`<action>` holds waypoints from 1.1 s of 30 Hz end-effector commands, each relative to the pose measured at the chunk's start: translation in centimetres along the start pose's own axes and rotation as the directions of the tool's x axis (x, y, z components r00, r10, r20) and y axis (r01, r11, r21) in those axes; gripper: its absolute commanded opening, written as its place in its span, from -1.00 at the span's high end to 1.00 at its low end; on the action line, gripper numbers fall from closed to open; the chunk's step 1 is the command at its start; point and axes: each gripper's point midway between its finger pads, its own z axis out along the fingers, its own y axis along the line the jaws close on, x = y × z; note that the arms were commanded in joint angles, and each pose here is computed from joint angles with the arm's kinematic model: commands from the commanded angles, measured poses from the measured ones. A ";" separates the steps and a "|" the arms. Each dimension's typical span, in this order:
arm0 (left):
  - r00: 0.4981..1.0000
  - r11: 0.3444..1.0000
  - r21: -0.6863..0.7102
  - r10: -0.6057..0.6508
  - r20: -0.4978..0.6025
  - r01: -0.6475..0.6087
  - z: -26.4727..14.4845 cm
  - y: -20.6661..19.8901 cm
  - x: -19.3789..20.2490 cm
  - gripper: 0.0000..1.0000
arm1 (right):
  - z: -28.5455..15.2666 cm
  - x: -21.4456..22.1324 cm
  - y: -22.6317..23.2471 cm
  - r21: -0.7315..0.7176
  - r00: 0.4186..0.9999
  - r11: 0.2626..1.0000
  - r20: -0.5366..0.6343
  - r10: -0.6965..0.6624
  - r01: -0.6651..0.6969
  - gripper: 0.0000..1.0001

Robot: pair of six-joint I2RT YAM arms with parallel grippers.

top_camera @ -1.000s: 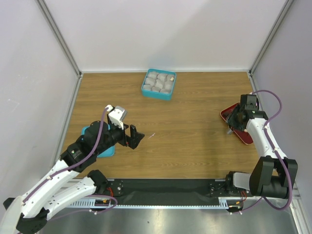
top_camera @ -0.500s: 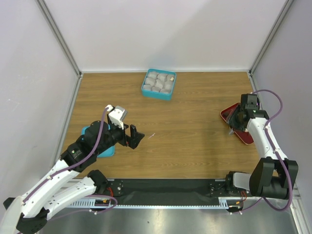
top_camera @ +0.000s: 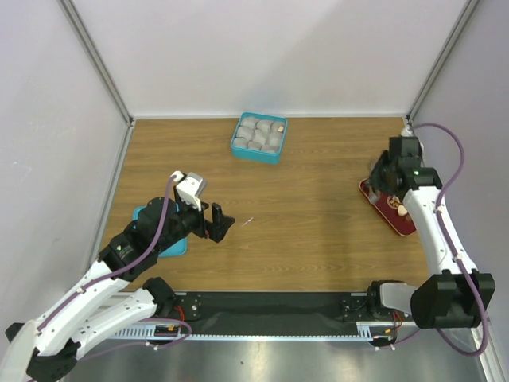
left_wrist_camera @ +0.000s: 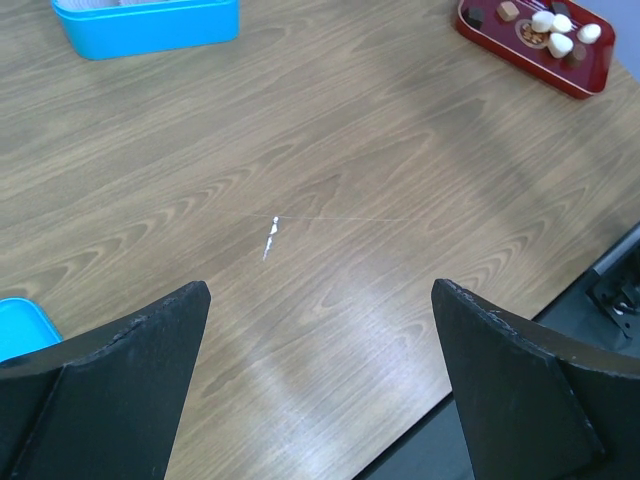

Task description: Pack the chocolate

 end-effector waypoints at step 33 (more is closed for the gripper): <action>0.998 0.998 -0.068 0.015 0.068 -0.011 -0.6 1.2 -1.4 -1.00 | 11.6 -1.1 36.0 -0.399 0.838 0.742 0.345 -0.422 0.538 0.21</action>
